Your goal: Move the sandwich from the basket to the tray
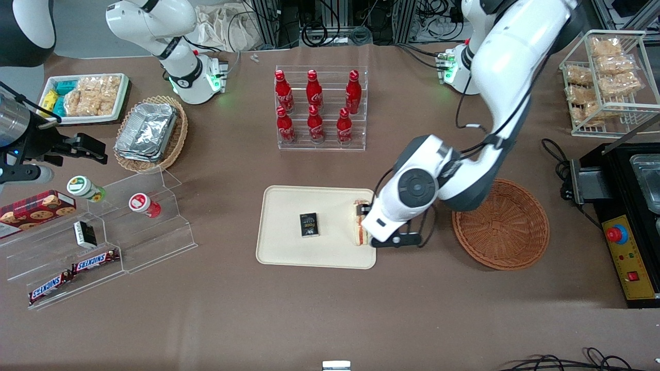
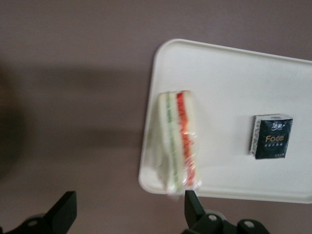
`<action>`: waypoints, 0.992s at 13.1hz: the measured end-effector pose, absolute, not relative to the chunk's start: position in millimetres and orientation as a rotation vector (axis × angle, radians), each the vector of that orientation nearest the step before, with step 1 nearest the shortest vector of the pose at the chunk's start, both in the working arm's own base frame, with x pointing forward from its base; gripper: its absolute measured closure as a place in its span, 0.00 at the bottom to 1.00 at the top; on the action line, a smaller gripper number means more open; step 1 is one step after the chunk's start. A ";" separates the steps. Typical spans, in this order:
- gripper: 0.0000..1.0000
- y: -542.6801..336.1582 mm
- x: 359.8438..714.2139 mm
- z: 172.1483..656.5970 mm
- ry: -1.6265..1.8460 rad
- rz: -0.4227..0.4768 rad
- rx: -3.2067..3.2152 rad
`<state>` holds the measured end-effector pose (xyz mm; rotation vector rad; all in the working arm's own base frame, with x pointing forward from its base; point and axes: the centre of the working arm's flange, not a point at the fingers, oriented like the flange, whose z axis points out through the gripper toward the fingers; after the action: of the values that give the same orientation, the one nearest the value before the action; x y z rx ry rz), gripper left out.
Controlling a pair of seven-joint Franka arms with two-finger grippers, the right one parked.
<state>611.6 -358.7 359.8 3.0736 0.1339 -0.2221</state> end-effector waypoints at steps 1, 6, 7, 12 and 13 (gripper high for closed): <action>0.01 -339.8 611.7 388.2 0.139 -0.227 3.098; 0.01 -224.4 598.0 514.9 -0.036 -0.275 3.178; 0.01 -199.8 594.7 533.5 -0.080 -0.281 3.185; 0.00 -104.4 576.5 593.4 -0.038 -0.296 3.214; 0.00 -98.0 576.7 594.6 -0.023 -0.295 3.216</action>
<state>576.7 -98.0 594.6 3.2157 -0.0229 -0.2948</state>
